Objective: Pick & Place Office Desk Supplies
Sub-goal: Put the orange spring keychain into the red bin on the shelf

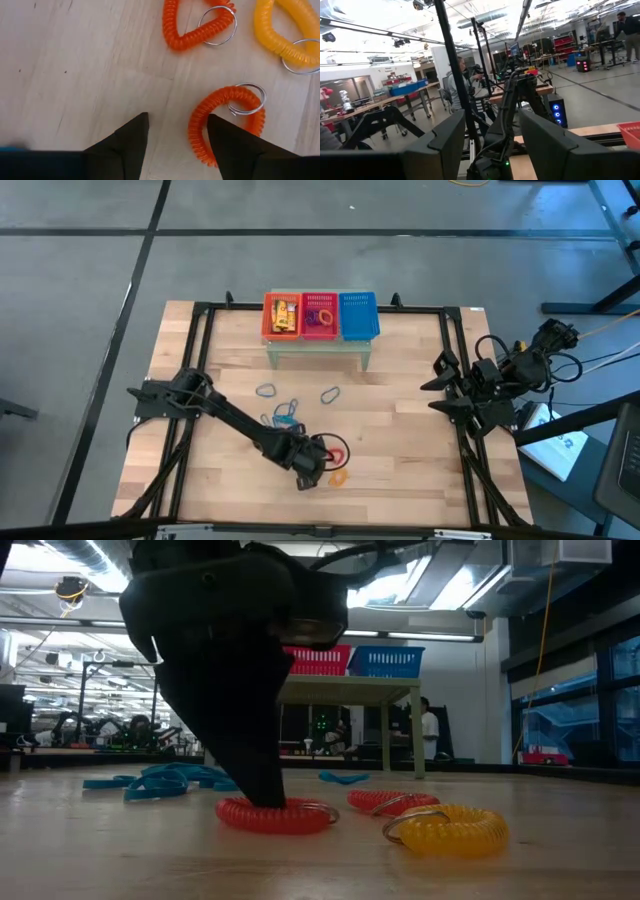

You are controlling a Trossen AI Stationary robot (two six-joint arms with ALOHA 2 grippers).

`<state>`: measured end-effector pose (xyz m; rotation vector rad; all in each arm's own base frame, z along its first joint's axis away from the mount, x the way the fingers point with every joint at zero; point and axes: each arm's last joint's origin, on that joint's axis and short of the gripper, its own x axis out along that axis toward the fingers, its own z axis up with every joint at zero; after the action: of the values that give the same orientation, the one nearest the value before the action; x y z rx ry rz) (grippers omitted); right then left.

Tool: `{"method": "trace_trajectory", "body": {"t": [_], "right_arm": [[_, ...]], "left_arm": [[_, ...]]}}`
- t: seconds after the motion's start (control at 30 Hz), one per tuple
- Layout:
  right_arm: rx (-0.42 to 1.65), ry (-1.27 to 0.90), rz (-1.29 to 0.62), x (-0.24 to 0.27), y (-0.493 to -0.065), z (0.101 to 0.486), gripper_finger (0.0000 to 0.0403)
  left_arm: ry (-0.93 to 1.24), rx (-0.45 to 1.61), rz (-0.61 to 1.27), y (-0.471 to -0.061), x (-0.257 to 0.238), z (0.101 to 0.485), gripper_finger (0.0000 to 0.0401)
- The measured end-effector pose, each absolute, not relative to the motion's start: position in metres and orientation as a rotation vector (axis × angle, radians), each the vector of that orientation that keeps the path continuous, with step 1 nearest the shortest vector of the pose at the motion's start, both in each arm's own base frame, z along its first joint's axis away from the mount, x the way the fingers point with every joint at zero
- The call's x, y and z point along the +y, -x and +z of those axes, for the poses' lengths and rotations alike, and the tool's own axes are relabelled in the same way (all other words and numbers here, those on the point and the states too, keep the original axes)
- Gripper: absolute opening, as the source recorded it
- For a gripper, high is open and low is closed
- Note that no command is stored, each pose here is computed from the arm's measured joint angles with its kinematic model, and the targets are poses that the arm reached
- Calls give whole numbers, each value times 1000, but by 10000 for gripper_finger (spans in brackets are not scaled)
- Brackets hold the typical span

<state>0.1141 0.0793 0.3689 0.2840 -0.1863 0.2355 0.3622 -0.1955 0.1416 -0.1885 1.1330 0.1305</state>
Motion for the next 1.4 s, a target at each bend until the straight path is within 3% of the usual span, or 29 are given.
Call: {"method": "trace_trajectory", "body": {"t": [0.3, 0.43, 0.73, 1.07, 1.4], "right_arm": [[-187, -285, 201, 78, -114, 369, 192], [-187, -285, 201, 78, -114, 369, 192], [-188, -278, 200, 78, -114, 369, 192], [-190, -266, 199, 78, -114, 369, 192], [-189, -267, 200, 78, -114, 369, 192]], "left_arm": [[254, 1140, 121, -364, -196, 142, 52], [328, 1084, 105, -371, -198, 143, 15], [475, 823, 49, -394, -191, 172, 31], [535, 559, 77, -409, -166, 214, 24], [456, 173, 85, -398, -145, 300, 23]]}}
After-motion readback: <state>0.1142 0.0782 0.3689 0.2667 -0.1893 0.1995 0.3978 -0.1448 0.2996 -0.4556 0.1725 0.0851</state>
